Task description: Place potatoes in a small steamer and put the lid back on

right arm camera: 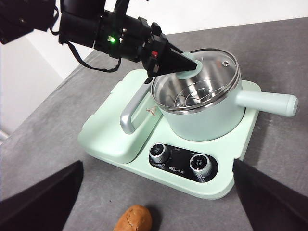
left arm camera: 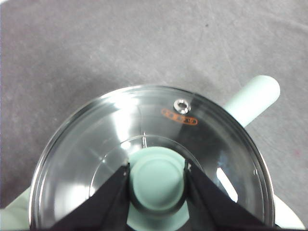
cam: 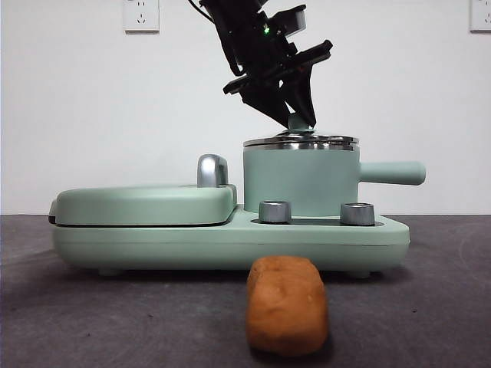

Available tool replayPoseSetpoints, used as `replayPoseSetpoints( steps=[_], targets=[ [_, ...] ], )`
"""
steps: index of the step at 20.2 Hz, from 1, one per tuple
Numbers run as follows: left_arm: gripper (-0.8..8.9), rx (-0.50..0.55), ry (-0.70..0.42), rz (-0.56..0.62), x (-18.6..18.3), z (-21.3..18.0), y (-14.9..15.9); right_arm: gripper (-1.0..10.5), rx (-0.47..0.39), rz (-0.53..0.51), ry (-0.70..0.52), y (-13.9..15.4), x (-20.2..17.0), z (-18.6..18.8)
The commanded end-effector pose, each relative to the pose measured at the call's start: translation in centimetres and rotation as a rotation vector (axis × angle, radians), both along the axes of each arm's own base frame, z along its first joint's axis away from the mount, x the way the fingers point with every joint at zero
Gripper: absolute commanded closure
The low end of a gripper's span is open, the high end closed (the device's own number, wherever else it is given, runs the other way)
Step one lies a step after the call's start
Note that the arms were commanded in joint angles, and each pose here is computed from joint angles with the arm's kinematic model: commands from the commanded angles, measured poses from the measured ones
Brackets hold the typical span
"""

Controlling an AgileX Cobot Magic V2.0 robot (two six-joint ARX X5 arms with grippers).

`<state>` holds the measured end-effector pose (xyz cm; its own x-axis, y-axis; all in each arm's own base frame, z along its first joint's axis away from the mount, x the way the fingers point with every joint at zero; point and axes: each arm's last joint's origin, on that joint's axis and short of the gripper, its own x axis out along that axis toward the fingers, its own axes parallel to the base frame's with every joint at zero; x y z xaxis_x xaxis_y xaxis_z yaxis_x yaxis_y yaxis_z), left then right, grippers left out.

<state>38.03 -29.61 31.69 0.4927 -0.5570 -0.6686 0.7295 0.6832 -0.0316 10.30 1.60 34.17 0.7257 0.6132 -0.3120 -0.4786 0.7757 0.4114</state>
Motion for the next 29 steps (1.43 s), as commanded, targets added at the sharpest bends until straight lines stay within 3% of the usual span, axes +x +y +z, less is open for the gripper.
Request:
replayPoseSetpoints(
  steps=[1,5,12,21,29],
  targets=[
    [7.90,-0.049,-0.011,0.018,0.0,1.8,-0.4,4.5,-0.008,0.004,-0.022,0.0,-0.1,0.5],
    [7.90,-0.084,-0.036,0.029,-1.0,5.1,0.5,4.5,-0.022,-0.015,0.048,0.1,0.1,-0.1],
    [7.90,-0.086,-0.068,0.049,-3.7,9.9,4.4,4.5,-0.021,0.078,0.242,2.4,2.2,-1.5],
    [7.96,-0.083,-0.083,0.145,-5.7,13.9,10.5,4.5,-0.180,0.145,0.559,11.3,5.2,-5.9],
    [7.96,-0.066,-0.061,0.193,-5.3,14.0,12.3,4.5,-0.313,0.169,0.682,16.5,5.4,-9.8]
  ],
)
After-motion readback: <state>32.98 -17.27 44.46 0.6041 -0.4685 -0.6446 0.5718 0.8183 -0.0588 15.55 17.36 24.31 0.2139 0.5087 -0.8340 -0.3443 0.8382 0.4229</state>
